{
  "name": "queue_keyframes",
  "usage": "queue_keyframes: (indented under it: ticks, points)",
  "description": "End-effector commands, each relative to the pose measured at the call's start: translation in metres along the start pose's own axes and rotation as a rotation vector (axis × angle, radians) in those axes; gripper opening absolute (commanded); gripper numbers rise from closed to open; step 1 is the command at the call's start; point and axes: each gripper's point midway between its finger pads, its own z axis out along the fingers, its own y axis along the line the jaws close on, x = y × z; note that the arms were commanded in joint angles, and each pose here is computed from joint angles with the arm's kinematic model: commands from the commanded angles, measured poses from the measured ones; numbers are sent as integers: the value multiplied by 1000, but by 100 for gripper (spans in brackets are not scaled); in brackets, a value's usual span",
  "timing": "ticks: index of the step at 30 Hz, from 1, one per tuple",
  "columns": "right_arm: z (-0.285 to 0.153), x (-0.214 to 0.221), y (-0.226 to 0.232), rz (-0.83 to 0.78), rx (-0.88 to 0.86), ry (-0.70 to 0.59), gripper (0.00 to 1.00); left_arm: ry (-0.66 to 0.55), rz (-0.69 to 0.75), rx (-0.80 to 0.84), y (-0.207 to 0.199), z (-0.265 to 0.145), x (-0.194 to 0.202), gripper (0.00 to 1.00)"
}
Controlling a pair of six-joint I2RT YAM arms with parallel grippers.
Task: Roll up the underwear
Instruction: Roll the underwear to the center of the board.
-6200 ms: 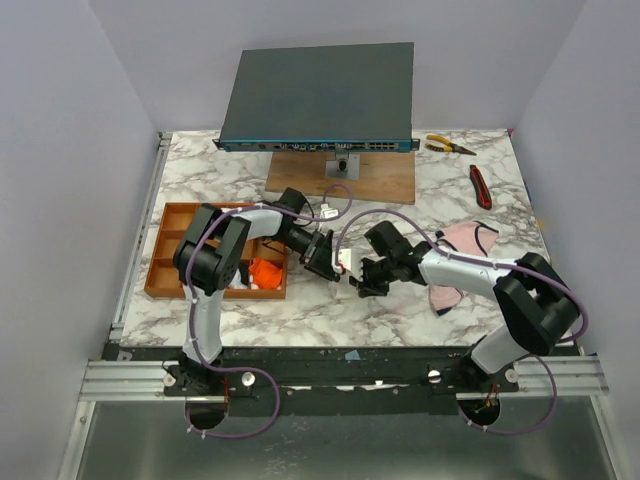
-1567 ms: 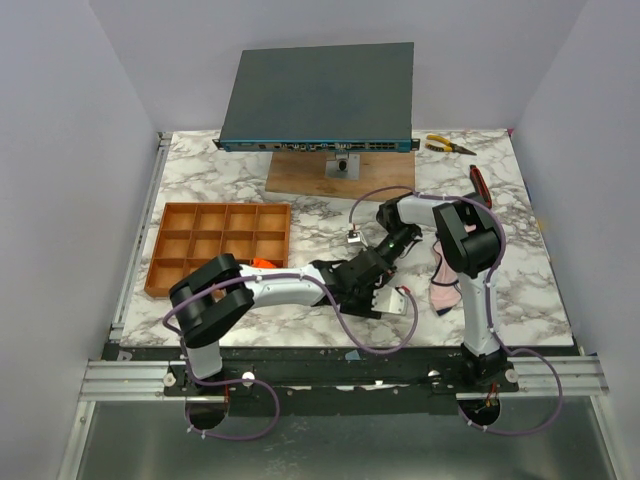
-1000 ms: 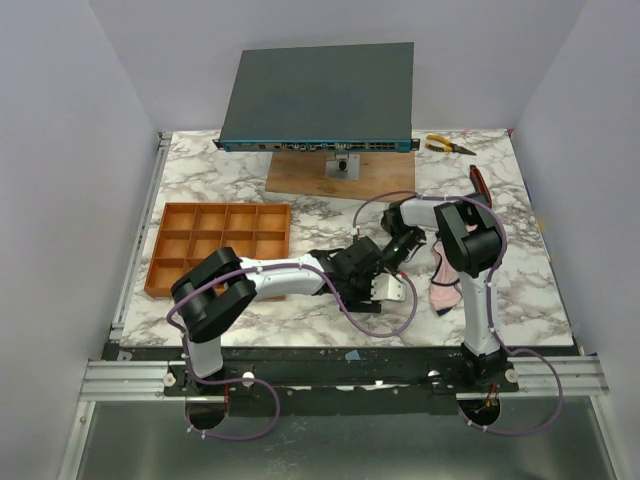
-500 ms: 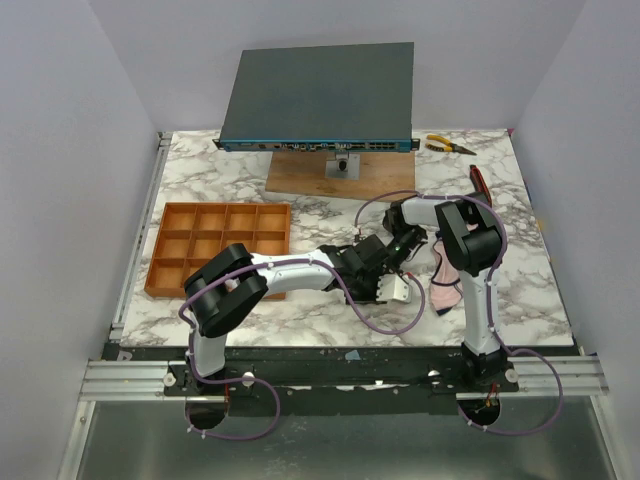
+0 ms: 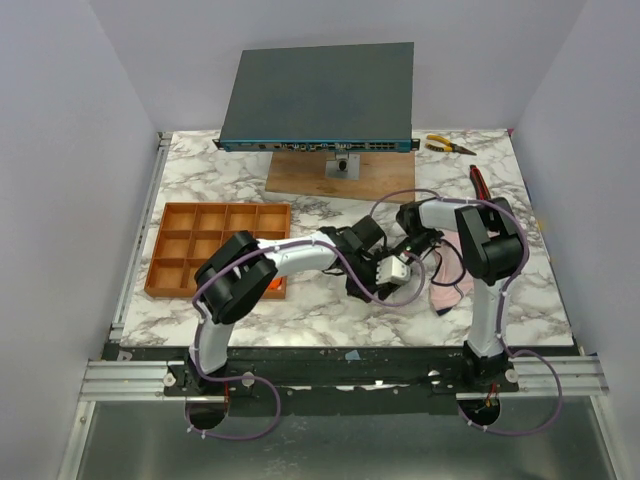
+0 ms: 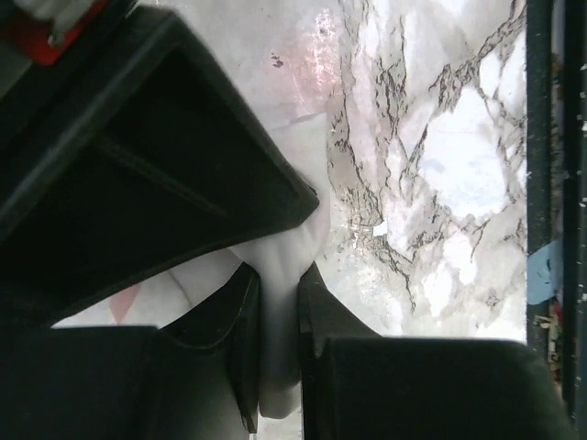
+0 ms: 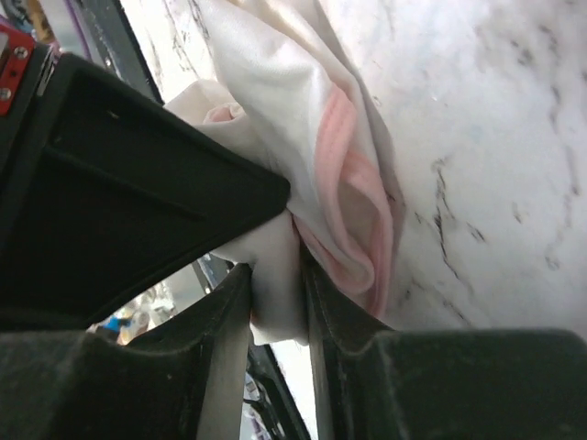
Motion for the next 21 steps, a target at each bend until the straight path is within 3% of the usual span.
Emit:
queue_keyframes:
  ticks: [1,21]
  points:
    - [-18,-16,-50,-132,226,-76,33,97,-235,274,-48,11,46,0]
    - [-57,-18,-20,-279,378,-272,38,59,-449,382,-29,8,49,0]
